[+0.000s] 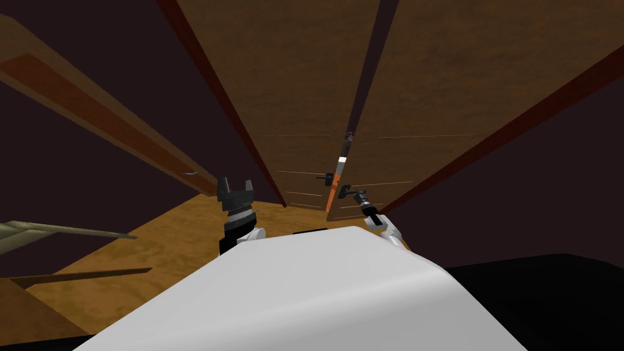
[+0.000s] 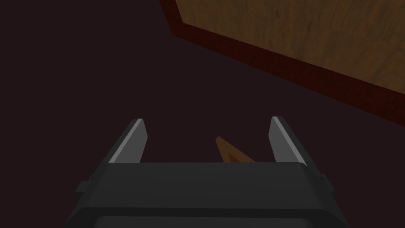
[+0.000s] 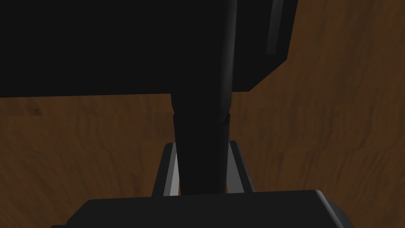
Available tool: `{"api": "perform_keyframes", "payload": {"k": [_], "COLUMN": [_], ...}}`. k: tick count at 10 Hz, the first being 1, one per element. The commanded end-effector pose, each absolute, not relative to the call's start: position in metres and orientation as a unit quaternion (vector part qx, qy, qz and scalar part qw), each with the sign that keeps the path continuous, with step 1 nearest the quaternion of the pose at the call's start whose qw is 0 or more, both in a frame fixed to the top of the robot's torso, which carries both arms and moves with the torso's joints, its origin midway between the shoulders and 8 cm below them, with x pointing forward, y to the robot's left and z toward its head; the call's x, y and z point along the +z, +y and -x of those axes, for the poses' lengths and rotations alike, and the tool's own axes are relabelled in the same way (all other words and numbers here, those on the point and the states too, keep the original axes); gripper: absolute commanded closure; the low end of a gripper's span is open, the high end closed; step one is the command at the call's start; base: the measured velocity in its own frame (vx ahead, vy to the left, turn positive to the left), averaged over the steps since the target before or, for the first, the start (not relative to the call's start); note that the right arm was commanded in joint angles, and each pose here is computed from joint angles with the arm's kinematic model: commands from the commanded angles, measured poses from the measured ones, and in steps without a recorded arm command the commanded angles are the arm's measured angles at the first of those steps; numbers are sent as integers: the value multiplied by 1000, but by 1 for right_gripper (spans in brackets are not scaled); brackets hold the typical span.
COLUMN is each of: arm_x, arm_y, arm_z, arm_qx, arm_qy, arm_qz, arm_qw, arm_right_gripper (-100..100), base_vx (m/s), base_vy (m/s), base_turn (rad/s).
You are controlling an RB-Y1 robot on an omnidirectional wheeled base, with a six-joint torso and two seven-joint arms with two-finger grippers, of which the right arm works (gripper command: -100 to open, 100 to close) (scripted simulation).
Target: Pull the door open
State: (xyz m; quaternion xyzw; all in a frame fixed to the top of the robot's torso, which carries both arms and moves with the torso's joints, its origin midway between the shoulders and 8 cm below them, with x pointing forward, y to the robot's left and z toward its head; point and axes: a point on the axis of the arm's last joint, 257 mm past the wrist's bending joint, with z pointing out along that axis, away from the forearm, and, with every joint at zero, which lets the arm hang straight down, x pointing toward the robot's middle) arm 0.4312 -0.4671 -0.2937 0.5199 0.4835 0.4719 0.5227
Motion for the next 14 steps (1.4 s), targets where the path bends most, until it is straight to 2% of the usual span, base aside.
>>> {"api": "perform_keyframes", "payload": {"k": [1,14], "arm_x": [-293,-291], "arm_y": [-453,-455], "arm_z": [-433,-393], "arm_qx": [488,514], "arm_qy": [490,517], "arm_qz": [-510,-482], "arm_qw": [511,486], "arm_right_gripper": [100,100], "base_vx": [-180,-159], "base_vy": [-104,-63], "base_turn": [126,102]}}
